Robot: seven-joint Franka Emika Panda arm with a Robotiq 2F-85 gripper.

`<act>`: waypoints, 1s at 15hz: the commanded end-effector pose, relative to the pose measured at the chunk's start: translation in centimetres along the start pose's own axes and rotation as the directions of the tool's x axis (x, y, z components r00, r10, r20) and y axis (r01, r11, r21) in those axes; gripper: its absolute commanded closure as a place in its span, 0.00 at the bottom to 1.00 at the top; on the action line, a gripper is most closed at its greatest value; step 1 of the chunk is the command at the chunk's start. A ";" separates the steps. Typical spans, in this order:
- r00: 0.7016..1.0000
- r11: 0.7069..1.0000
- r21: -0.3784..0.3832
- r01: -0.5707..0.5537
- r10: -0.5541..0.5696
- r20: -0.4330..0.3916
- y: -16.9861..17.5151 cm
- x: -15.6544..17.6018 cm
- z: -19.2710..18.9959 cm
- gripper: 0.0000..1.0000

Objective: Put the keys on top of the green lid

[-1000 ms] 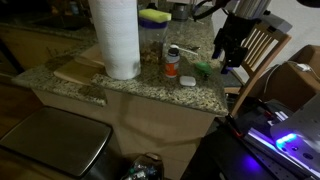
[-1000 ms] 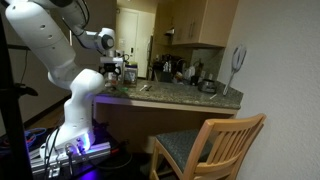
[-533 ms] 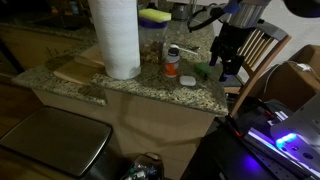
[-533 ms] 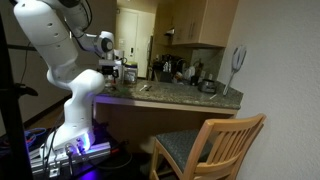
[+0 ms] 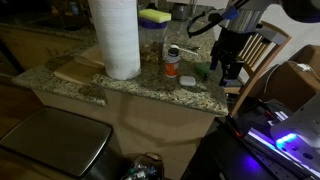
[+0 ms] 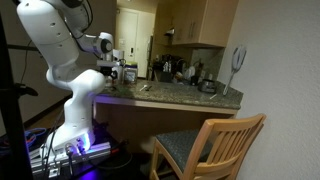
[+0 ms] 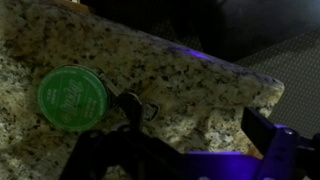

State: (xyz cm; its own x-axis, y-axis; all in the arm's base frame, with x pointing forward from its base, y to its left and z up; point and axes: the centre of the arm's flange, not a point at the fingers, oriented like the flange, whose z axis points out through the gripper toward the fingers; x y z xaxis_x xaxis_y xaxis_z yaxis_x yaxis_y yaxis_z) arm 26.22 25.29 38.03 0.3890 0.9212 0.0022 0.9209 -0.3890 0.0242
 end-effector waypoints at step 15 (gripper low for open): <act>0.926 0.925 0.046 -0.376 0.377 -0.006 -0.8 0.5 0.1 0.00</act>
State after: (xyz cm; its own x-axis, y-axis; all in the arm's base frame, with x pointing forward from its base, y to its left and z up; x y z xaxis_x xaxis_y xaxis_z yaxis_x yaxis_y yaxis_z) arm 25.61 25.83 37.93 0.6322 0.7747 0.0092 0.7746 -0.6318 -0.0271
